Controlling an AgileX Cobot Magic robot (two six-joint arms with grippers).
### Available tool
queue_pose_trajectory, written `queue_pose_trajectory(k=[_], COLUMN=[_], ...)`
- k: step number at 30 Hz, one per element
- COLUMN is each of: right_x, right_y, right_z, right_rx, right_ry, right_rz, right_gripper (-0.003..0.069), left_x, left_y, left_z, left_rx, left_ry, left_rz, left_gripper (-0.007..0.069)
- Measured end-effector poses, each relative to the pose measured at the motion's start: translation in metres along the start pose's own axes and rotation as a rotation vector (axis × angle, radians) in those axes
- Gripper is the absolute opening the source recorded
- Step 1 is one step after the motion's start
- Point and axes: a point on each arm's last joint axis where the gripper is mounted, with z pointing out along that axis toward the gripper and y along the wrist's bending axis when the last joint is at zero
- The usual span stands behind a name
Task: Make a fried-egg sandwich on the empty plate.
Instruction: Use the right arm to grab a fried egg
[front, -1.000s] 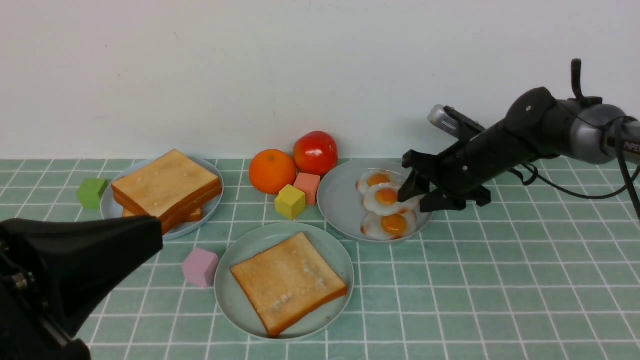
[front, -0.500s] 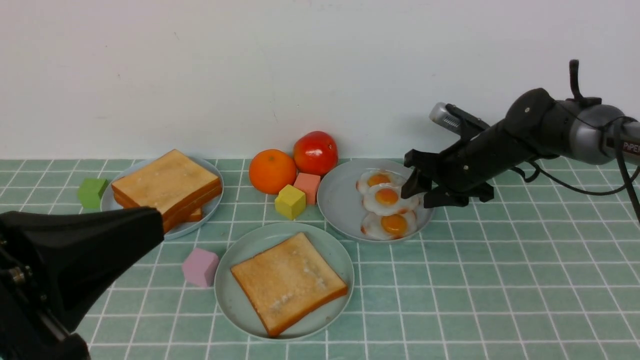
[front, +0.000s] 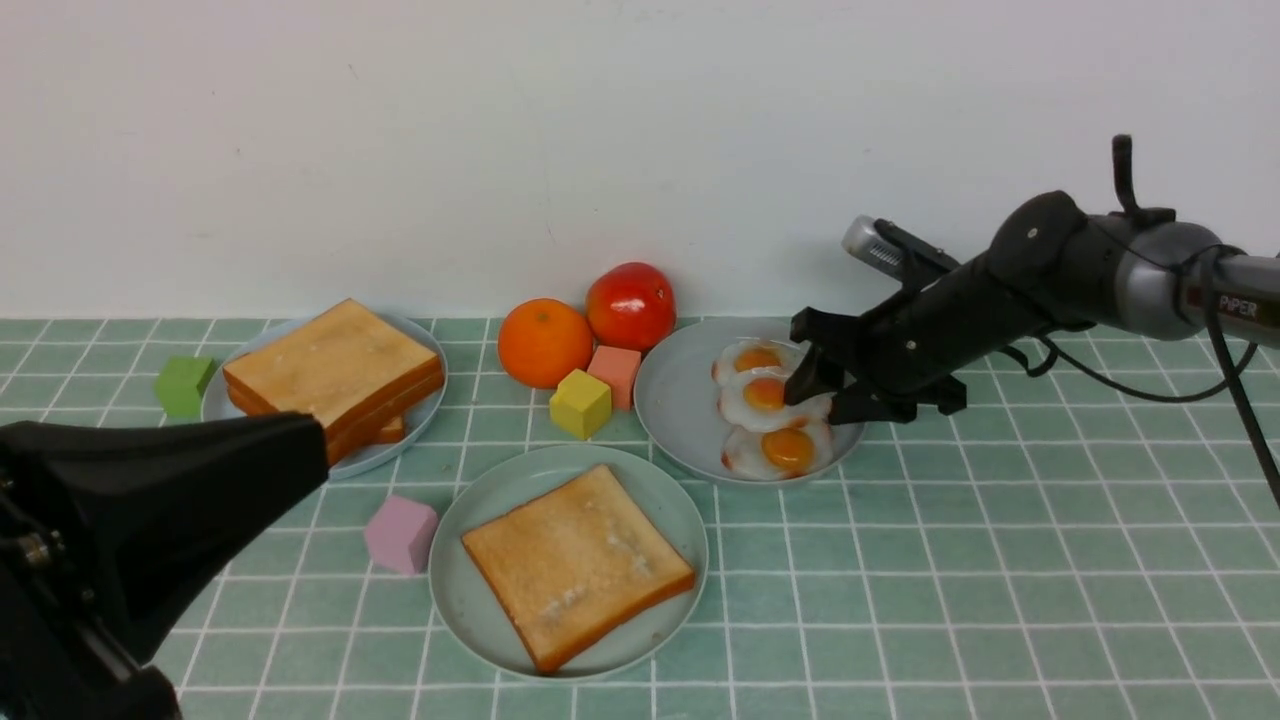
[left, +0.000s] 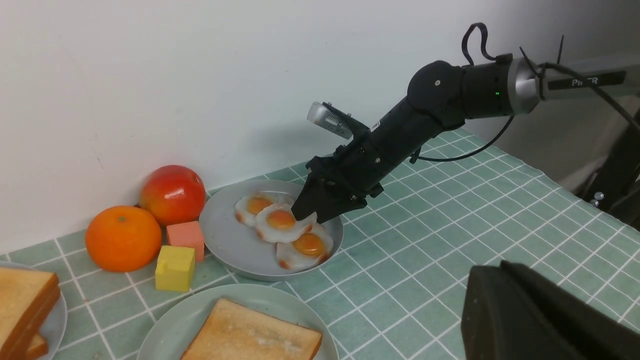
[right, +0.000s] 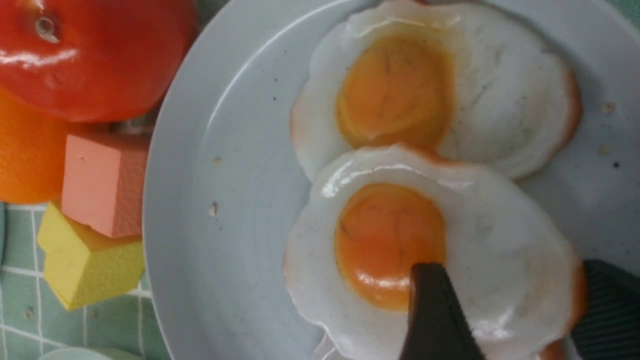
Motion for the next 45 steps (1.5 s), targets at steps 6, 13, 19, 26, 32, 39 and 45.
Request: queue_pose_trajectory(k=[6,13,19,26,32,39,45], right_x=[-0.001,-0.004,-0.005,-0.005,-0.005,-0.008,-0.014], right_y=[0.000,-0.002,-0.002,-0.003,-0.003,0.000,0.016], right_z=[0.000,0.002,0.002,0.004,0.004,-0.001,-0.025], right_rx=[0.002,0.010,0.012,0.011,0.003,-0.005,-0.033], right_ry=[-0.004,-0.048,-0.054,-0.058,-0.061,-0.079,-0.110], right_rz=[-0.003,0.000,-0.001,0.006,0.021,0.021,-0.029], right_gripper=[0.0356,0.0332,0.0304,0.0277,0.0246,0.0106,0.0046], left_x=[0.000,0.000,0.000,0.000,0.000,0.000,0.001], left_y=[0.000,0.000,0.000,0.000,0.000,0.000,0.000], left_z=[0.000,0.000,0.000,0.000,0.000,0.000,0.000], left_rx=[0.000,0.000,0.000,0.000,0.000,0.000,-0.004], left_ry=[-0.001,-0.001,-0.001,-0.001,-0.001,-0.001,0.011], left_rz=[0.000,0.000,0.000,0.000,0.000,0.000,0.000], left_gripper=[-0.0013,-0.0013,-0.0013,-0.0013,-0.0013,-0.0012,-0.0010])
